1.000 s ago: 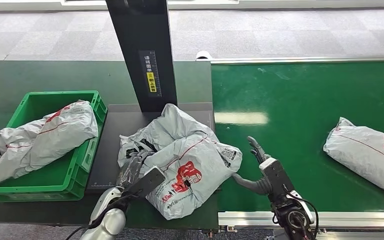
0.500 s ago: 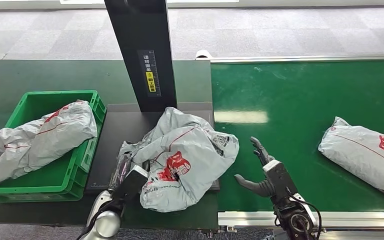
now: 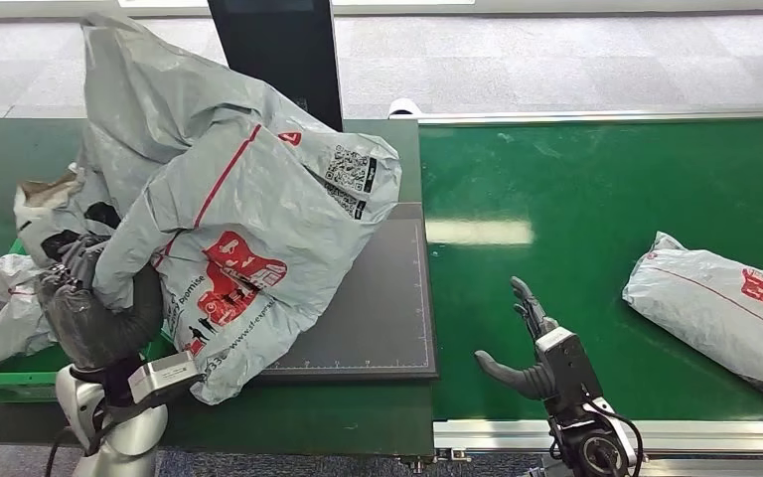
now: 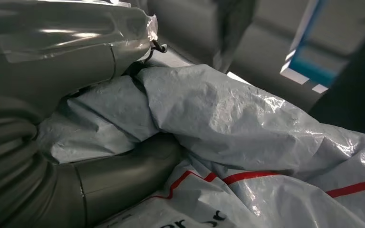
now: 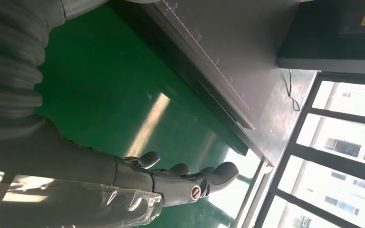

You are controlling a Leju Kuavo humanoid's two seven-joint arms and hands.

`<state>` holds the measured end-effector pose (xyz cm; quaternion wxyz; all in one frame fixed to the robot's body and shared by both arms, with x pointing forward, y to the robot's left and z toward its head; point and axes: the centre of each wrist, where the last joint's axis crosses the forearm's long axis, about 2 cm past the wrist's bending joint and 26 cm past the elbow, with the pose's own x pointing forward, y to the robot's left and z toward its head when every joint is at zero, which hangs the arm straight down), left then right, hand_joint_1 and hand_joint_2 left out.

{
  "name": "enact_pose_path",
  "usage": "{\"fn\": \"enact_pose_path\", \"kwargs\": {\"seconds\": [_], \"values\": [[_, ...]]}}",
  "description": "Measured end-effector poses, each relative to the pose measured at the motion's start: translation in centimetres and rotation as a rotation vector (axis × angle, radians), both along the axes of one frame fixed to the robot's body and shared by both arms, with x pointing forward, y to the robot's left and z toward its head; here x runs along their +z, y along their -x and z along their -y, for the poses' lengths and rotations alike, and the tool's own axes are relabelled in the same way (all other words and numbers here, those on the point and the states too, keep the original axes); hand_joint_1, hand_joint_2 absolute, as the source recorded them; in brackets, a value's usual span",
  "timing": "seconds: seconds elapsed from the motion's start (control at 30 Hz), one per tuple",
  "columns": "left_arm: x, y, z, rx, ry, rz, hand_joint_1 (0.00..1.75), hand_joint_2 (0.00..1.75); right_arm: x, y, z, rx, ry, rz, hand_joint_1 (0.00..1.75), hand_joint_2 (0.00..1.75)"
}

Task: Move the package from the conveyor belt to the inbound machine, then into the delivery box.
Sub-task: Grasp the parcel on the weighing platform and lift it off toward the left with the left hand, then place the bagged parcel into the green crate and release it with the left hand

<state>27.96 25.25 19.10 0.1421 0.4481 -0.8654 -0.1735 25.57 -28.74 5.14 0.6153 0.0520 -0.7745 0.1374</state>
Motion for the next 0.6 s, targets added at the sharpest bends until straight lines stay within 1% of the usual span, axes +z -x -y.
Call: {"fn": "enact_pose_path", "kwargs": {"seconds": [0.07, 0.13, 0.2, 0.3, 0.37, 0.5, 0.6], "values": [[2.1, -0.2, -1.5, 0.097, -0.077, 0.076, 1.75, 1.75, -0.1, 0.2, 0.3, -0.006, 0.003, -0.001, 0.00, 1.75], [3.6, -0.6, -3.5, 0.197, -0.101, 0.122, 1.75, 1.75, -0.3, 0.5, 0.6, -0.013, 0.010, -0.006, 0.00, 1.75], [4.1, -1.5, -5.9, 0.330, -0.075, 0.101, 1.75, 1.75, -0.4, 0.8, 0.8, -0.023, 0.021, -0.009, 0.00, 1.75], [2.8, -3.1, -10.2, 0.584, 0.057, -0.065, 1.75, 1.75, -0.5, 1.3, 1.0, -0.040, 0.043, -0.010, 0.00, 1.75], [1.4, -4.0, -12.5, 0.710, 0.136, -0.184, 1.75, 1.75, -0.5, 1.6, 1.1, -0.048, 0.052, -0.015, 0.00, 1.75], [-1.9, -6.0, -16.1, 0.880, 0.216, -0.472, 1.75, 1.75, -0.5, 2.1, 1.4, -0.060, 0.063, -0.016, 0.00, 1.75], [-4.1, -6.7, -18.1, 0.958, 0.210, -0.651, 1.75, 1.75, -0.3, 2.3, 1.6, -0.061, 0.071, -0.015, 0.00, 1.75]]}}
